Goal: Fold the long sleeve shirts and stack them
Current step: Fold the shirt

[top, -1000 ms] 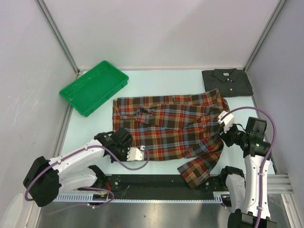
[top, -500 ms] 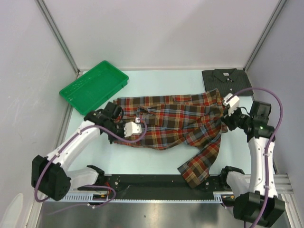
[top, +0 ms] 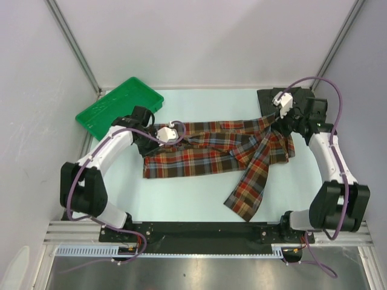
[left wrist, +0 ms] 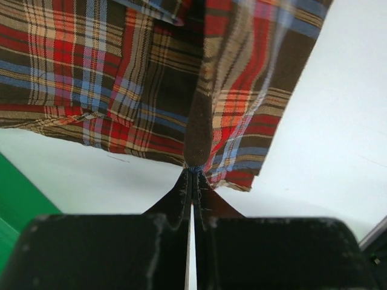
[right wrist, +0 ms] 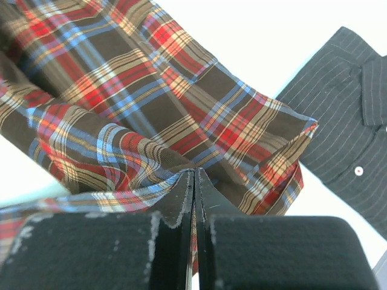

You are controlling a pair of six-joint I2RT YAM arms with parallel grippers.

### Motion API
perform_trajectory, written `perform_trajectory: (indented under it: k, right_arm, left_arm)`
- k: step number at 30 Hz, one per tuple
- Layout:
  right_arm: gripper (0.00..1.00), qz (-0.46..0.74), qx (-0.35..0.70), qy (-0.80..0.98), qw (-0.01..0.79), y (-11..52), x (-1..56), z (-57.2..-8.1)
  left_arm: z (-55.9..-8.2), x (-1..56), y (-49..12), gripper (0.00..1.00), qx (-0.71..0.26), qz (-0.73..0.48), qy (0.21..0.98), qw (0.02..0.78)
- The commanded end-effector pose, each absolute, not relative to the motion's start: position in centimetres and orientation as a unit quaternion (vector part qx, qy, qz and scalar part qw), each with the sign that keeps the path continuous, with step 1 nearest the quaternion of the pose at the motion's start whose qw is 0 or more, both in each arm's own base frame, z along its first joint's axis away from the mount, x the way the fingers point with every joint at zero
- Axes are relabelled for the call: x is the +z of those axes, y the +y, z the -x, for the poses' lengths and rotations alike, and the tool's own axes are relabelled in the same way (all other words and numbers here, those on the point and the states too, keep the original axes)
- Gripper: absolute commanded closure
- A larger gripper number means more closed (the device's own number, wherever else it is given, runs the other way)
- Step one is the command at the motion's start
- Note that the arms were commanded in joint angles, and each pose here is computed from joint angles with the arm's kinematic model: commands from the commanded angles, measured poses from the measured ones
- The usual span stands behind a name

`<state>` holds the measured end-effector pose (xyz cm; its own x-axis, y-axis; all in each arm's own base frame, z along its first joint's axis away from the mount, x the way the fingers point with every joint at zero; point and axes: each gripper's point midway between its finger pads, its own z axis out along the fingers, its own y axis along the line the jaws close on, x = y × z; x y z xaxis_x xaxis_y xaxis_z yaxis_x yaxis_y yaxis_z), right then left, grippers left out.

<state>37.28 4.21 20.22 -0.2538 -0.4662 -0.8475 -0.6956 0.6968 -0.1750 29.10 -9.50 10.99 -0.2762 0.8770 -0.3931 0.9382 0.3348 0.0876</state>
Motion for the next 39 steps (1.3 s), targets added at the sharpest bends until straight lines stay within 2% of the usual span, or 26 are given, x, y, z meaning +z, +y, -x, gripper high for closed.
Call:
perform_trajectory:
  k: [1, 6, 14, 32, 34, 35, 36, 38, 39]
  right_arm:
    - [1.0, 0.379, 0.089, 0.765, 0.513, 4.1, 22.0, -40.7]
    - [1.0, 0.371, 0.085, 0.778, 0.499, 3.6, 20.2, -42.1]
    - [1.0, 0.362, 0.084, 0.795, 0.48, 2.5, 18.5, -41.6]
    - [1.0, 0.354, 0.1, 0.836, 0.408, 2.5, 12.1, -41.8]
    - [1.0, 0.354, 0.1, 0.839, 0.401, 2.5, 11.8, -42.0]
    - [0.96, 0.355, 0.098, 0.84, 0.399, 2.5, 12.0, -42.4]
    - [0.81, 0.355, 0.108, 0.849, 0.376, 2.6, 11.6, -41.7]
    - [0.61, 0.348, 0.107, 0.864, 0.348, 1.4, 12.1, -40.9]
    - [0.47, 0.341, 0.109, 0.87, 0.339, 0.8, 12.3, -40.5]
  left_arm:
    - [-31.4, 10.8, -9.2, 1.0, -0.066, -0.555, 0.804, 0.202]
    - [-32.5, 10.1, -9.1, 1.0, -0.061, -0.546, 0.81, 0.205]
    - [-33.9, 10.3, -9.8, 1.0, -0.071, -0.542, 0.811, 0.21]
    - [-34.8, 7.4, -8.8, 1.0, -0.053, -0.541, 0.822, 0.17]
    - [-34.6, 6.9, -8.8, 0.96, -0.057, -0.536, 0.827, 0.163]
    - [-34.5, 6.8, -8.7, 0.91, -0.058, -0.532, 0.83, 0.161]
    - [-34.2, 6.7, -8.6, 0.77, -0.061, -0.528, 0.832, 0.157]
    - [-34.0, 7.3, -8.1, 0.64, -0.069, -0.509, 0.843, 0.16]
    - [-33.4, 7.7, -8.5, 0.5, -0.096, -0.499, 0.845, 0.165]
